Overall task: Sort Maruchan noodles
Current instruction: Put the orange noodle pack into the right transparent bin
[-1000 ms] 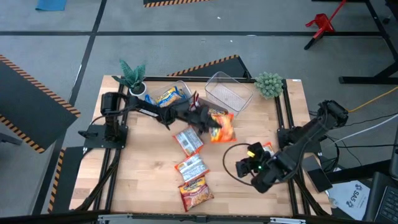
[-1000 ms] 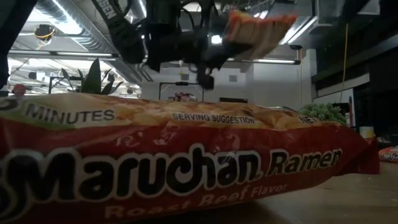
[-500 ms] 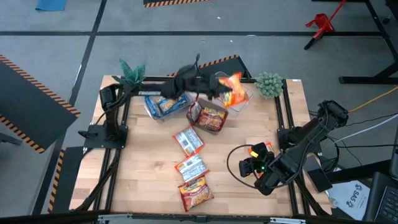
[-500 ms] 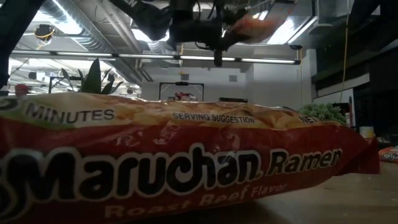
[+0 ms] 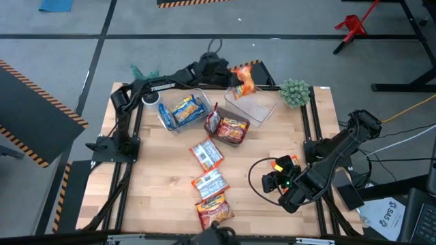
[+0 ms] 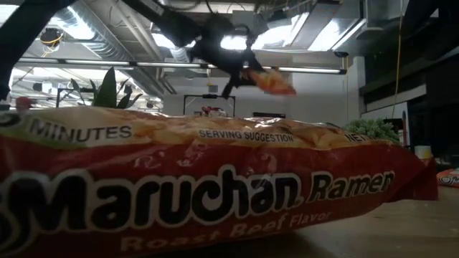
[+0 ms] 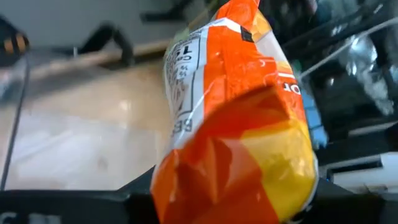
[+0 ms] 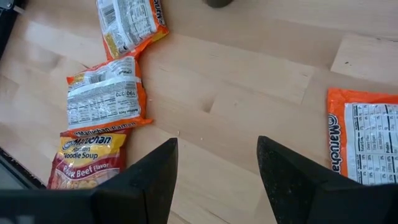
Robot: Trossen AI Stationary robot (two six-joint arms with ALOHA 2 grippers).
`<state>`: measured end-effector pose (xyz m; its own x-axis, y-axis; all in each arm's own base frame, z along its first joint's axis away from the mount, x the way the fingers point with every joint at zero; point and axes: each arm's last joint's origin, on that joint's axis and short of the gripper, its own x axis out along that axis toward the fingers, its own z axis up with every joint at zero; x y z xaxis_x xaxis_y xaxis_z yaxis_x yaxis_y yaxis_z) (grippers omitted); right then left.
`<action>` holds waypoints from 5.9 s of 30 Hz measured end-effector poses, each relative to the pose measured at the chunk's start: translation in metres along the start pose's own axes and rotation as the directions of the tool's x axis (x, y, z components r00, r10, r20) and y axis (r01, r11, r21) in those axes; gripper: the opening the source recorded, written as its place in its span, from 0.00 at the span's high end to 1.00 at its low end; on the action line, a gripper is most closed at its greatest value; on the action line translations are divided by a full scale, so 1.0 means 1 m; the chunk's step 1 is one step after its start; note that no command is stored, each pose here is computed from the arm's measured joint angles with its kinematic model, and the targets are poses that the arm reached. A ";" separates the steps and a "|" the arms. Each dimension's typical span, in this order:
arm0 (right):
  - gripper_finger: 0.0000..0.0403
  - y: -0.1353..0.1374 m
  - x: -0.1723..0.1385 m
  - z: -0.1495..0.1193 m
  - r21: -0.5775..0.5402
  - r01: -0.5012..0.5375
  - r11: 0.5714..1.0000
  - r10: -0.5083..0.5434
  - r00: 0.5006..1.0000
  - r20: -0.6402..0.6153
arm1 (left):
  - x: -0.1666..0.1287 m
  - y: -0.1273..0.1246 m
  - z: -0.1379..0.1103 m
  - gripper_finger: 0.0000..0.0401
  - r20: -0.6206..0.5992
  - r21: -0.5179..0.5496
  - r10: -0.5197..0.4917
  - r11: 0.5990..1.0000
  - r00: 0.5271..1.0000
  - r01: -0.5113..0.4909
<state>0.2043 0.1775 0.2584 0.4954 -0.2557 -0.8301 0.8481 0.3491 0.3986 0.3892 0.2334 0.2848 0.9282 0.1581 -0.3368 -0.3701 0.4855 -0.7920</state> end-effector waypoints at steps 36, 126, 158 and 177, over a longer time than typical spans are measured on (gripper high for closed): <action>0.49 -0.001 0.000 0.001 -0.002 0.014 1.000 -0.014 1.000 0.007 | 0.073 0.043 0.022 0.63 -0.308 0.513 0.311 0.850 0.899 -0.118; 0.49 -0.019 0.102 0.039 0.099 0.146 0.984 -0.113 0.954 -0.279 | -0.073 -0.149 -0.048 0.42 -0.779 0.354 -0.026 0.807 0.627 0.474; 0.49 -0.037 0.114 0.040 0.131 0.187 0.973 -0.160 0.968 -0.192 | -0.123 -0.191 -0.059 0.42 -0.741 0.442 -0.043 0.720 0.670 0.535; 0.41 -0.048 0.088 0.034 0.230 0.161 0.960 -0.137 0.984 -0.117 | -0.175 -0.251 -0.067 0.42 -0.622 0.478 -0.273 0.610 0.734 0.632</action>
<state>0.2138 0.1073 0.1798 0.3496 -0.1941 -0.9165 0.9368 0.0864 0.3391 0.3171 0.0265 0.5089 0.7584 -0.5516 -0.3472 0.3795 0.8069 -0.4527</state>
